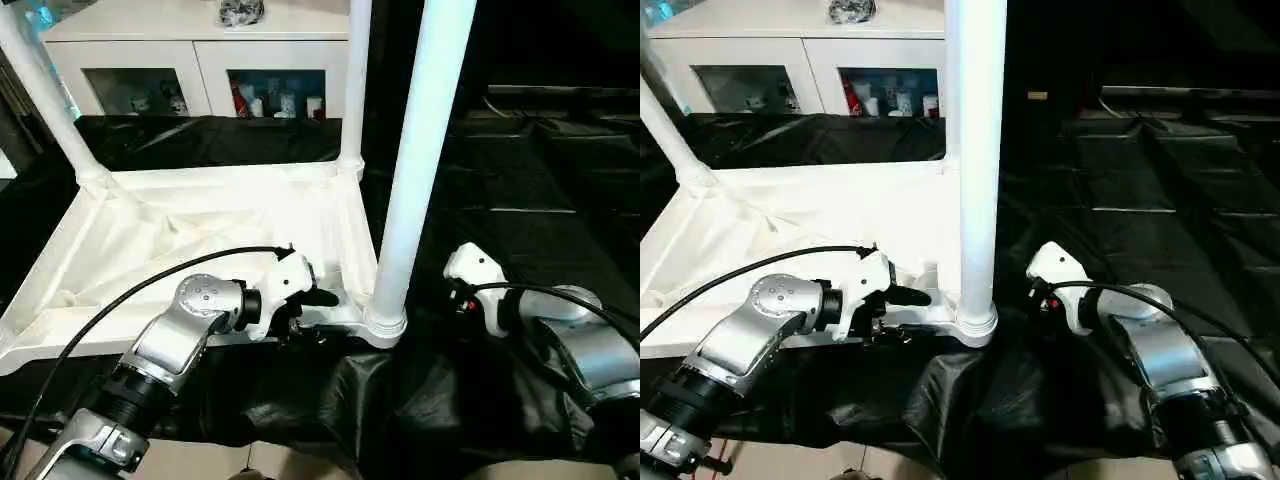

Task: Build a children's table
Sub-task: Rotate leg to tighten

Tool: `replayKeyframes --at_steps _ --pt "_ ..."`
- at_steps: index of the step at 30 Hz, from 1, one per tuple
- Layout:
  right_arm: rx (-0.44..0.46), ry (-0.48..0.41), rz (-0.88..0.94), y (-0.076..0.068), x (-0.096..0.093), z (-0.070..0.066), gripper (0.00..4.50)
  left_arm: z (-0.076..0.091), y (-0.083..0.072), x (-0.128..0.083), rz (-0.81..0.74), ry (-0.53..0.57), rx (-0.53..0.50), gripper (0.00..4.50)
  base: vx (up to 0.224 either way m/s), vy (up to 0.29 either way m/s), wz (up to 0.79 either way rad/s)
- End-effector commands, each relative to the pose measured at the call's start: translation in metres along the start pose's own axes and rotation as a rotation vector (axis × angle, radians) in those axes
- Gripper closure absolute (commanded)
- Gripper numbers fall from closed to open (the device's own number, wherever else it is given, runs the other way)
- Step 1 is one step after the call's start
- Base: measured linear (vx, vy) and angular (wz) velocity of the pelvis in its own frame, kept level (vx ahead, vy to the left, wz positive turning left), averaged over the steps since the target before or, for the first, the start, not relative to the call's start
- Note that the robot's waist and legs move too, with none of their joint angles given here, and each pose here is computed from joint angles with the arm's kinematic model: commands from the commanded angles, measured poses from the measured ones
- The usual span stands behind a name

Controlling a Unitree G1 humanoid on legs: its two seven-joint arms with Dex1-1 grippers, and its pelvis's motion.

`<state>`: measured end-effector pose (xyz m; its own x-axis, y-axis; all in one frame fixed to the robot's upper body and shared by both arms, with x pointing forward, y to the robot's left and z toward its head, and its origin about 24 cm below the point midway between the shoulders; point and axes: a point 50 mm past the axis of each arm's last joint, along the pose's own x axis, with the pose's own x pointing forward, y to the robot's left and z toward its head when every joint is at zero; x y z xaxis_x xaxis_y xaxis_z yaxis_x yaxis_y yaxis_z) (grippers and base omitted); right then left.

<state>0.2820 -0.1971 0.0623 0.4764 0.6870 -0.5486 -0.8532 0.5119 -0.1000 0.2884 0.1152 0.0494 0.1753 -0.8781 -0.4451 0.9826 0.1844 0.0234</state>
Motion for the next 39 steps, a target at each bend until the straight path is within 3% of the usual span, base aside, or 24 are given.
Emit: replayKeyframes --at_steps 1,24,32,34,39 --pt "-0.005 -0.017 0.035 0.005 -0.002 0.007 0.93 -0.001 0.001 0.000 -0.036 0.035 0.037 2.30 0.000 0.000 0.00" --pt "-0.001 0.028 0.063 0.008 -0.009 0.005 0.93 -0.006 0.008 -0.002 -0.085 0.075 0.066 4.38 0.000 0.000 0.00" --pt "0.008 0.024 0.072 0.009 -0.009 0.005 0.93 -0.012 0.006 -0.002 -0.083 0.102 0.063 4.45 0.000 0.000 0.00" --pt "0.021 0.019 0.081 0.009 -0.009 0.005 0.56 -0.015 0.006 -0.004 -0.069 0.108 0.058 4.50 0.000 0.000 0.00" --pt "0.066 -0.021 0.114 0.010 -0.010 0.009 0.27 -0.019 0.007 -0.011 0.005 0.107 0.010 4.50 0.000 0.000 0.00"
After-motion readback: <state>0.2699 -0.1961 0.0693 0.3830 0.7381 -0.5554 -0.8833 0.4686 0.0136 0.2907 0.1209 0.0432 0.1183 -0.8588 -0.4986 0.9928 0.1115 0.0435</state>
